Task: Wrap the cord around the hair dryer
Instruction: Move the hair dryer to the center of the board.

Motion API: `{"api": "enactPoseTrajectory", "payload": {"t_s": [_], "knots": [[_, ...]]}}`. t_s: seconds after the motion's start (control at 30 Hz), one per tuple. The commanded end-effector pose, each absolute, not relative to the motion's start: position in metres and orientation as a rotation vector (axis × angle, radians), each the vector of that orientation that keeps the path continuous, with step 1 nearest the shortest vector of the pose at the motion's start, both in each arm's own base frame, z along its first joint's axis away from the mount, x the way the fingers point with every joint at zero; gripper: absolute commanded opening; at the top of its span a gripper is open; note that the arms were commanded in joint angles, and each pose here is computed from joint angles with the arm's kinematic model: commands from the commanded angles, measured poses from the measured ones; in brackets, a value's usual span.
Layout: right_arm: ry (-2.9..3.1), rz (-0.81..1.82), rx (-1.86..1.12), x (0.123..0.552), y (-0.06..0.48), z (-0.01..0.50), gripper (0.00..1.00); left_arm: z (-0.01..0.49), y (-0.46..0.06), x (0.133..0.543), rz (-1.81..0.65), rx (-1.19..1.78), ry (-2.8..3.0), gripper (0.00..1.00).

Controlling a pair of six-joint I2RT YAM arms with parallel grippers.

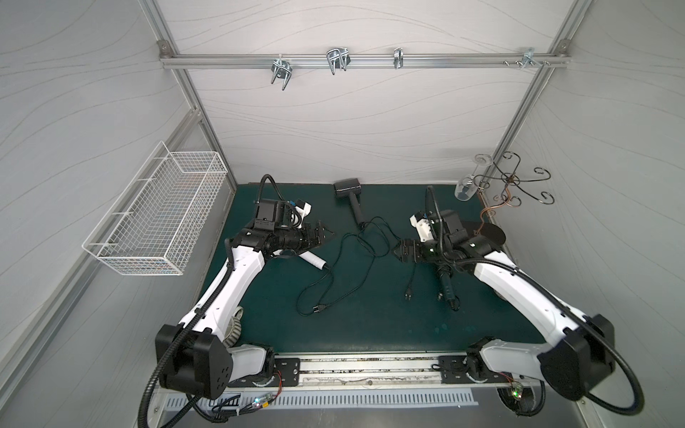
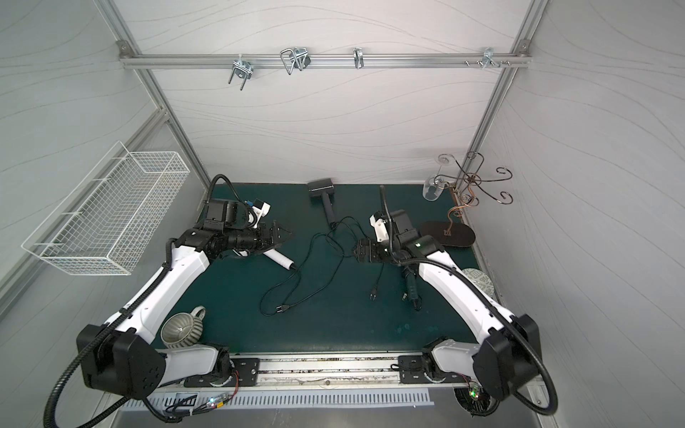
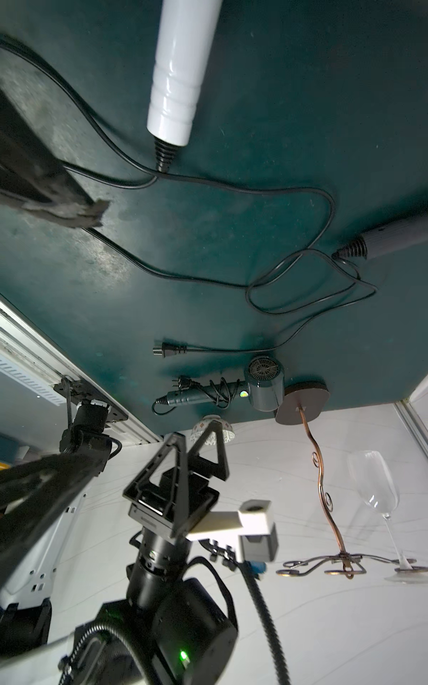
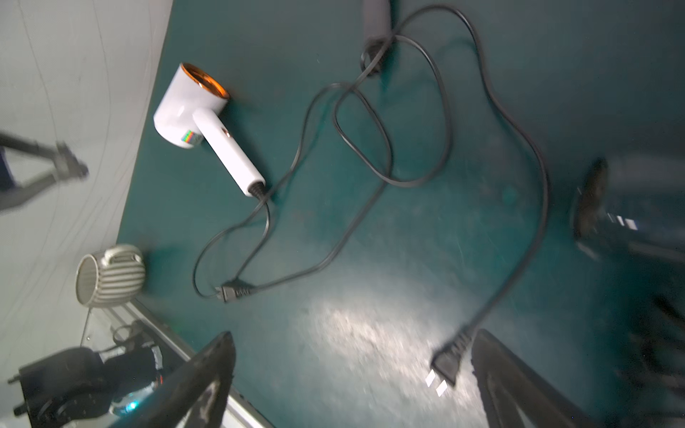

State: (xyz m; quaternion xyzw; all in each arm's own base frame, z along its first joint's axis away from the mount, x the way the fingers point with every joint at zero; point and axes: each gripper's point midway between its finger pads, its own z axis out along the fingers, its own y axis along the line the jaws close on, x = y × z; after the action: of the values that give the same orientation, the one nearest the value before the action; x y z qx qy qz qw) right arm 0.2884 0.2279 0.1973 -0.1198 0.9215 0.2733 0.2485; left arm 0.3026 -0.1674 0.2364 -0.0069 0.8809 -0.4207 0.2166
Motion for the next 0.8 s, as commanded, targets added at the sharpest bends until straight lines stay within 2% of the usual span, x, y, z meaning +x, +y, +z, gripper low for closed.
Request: {"api": "enactPoseTrajectory", "payload": {"t_s": [0.0,0.37,0.77], "knots": [[2.513,0.663,-0.397,0.306,0.249,0.2,0.99,0.236,-0.159,0.299,-1.115,-0.051,2.413,0.98],[2.528,0.483,-0.534,0.377,0.3,0.182,0.99,0.227,-0.157,0.282,-1.128,-0.077,2.422,0.98],[2.554,0.426,-0.616,0.45,0.333,0.131,0.98,0.201,-0.154,0.277,-1.119,-0.141,2.462,0.98]]}}
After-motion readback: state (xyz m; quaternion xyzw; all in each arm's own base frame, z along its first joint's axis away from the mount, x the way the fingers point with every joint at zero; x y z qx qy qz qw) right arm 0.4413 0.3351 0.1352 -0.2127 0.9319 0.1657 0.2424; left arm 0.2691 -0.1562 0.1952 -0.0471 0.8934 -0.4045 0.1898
